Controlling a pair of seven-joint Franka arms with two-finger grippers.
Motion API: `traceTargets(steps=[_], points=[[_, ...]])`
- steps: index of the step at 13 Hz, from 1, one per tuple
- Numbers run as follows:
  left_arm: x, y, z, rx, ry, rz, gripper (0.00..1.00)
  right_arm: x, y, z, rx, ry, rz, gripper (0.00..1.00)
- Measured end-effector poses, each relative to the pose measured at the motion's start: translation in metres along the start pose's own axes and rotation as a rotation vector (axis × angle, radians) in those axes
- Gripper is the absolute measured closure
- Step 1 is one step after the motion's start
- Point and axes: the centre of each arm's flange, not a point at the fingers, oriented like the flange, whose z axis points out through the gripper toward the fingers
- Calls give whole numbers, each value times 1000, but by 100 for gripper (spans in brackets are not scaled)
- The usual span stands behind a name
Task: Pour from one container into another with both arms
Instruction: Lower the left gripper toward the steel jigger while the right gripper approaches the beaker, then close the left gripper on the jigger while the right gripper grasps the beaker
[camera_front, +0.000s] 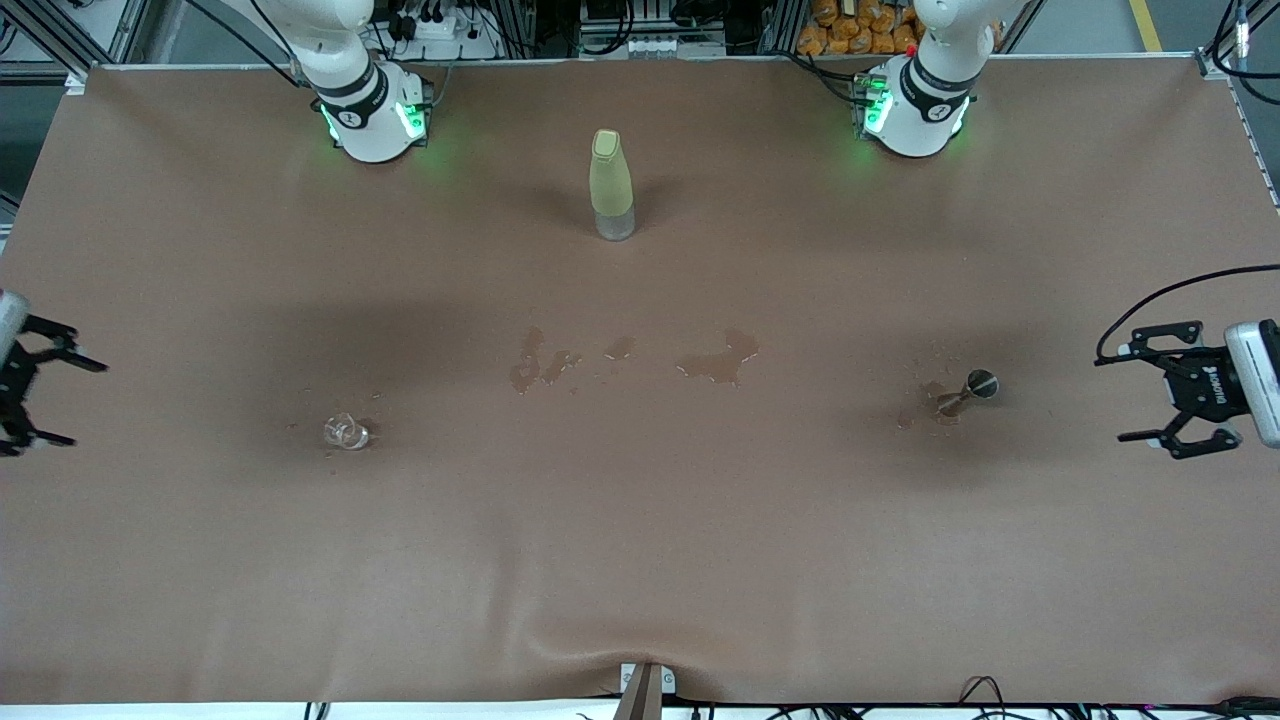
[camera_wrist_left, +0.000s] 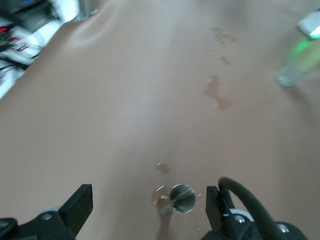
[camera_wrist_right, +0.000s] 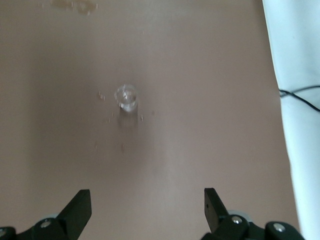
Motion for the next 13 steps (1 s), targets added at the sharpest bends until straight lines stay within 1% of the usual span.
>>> traceTargets(steps=[3,6,7,8,10,13], points=[[-63,-5,33,-128,113,65,0,-24,9,51,2,161,-17,0],[-127,-8,74,-204,217,132,0,-56,10,95,-13,279,-41,0],[-141,-9,88,-220,246,164,0,-66,9,110,-19,312,-50,0],[-149,-9,102,-235,271,186,0,-73,9,125,-24,347,-60,0],[-158,-9,126,-258,316,193,0,-84,7,158,-35,417,-87,0],[-170,-8,152,-284,351,208,0,-95,-1,204,-36,515,-118,0]])
